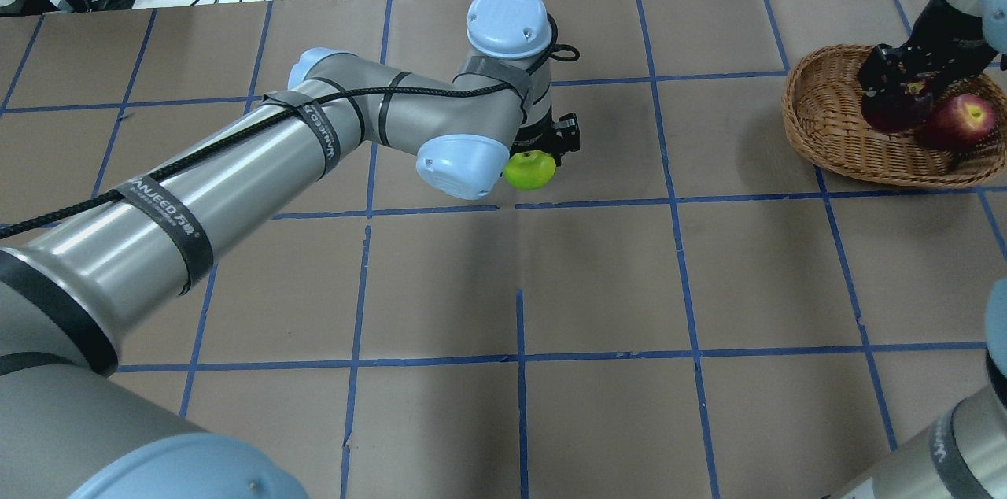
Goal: Put all apples into basket
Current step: 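Drop the dark apple into the basket while the left carries the green apple, then release the green apple at center with the left gripper while the right withdraws, then lower the right gripper onto the green apple and grasp it, then carry the green apple with the right gripper over the basket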
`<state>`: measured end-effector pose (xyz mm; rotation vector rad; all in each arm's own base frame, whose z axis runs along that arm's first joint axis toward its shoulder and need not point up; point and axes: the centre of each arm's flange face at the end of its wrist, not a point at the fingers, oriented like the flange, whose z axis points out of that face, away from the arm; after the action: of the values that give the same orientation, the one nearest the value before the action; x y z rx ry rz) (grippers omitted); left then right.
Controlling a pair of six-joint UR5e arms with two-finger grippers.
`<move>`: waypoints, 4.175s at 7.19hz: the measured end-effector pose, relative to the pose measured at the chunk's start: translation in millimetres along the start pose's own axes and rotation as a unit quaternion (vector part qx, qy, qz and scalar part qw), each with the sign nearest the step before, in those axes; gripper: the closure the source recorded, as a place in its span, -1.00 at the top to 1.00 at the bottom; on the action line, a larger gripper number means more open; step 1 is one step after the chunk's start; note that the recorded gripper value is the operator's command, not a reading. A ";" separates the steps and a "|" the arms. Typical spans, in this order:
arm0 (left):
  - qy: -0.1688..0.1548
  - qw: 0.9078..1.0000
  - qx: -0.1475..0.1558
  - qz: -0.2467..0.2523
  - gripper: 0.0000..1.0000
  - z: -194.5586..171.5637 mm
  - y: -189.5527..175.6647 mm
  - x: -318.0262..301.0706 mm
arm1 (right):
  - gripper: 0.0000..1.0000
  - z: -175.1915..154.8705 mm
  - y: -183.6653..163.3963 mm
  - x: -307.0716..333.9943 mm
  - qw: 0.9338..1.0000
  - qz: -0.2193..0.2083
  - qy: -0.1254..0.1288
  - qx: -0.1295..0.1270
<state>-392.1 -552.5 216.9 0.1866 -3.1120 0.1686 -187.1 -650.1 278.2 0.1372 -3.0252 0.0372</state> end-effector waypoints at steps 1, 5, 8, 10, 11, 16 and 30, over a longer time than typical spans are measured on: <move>0.000 1.000 0.006 0.002 -0.04 12.1 1.8 -0.6 | -0.93 13.3 1.3 10.3 1.000 -0.014 -0.001 -0.002; -0.003 1.000 0.007 0.012 1.00 19.2 6.6 -6.8 | 1.00 35.9 13.1 31.1 1.000 -0.014 -0.016 -0.021; -0.001 0.999 0.003 0.032 1.00 -56.4 -5.4 -22.4 | 1.00 -3.6 19.9 18.3 0.999 -0.015 -0.034 -0.039; -0.008 0.999 -0.009 0.043 1.00 -140.0 -17.4 -69.3 | 1.00 -70.8 22.0 -44.6 0.998 -0.015 -0.044 -0.038; -0.012 0.998 -0.018 0.059 1.00 -185.9 -21.4 -108.6 | 1.00 -100.5 17.8 -97.3 0.999 0.001 -0.044 -0.031; -0.007 0.997 -0.033 0.065 1.00 -302.7 -0.5 -262.8 | 1.00 -115.2 -4.5 -366.9 0.978 0.185 -0.096 -0.009; -0.048 0.995 -0.055 0.070 1.00 -299.3 -0.5 -267.7 | -1.00 31.6 18.6 -535.3 0.971 0.199 -0.111 -0.077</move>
<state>-122.4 -488.8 507.5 -0.0276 -3.2187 -0.0096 337.4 -585.0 185.6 -0.5136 -3.2046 -0.1911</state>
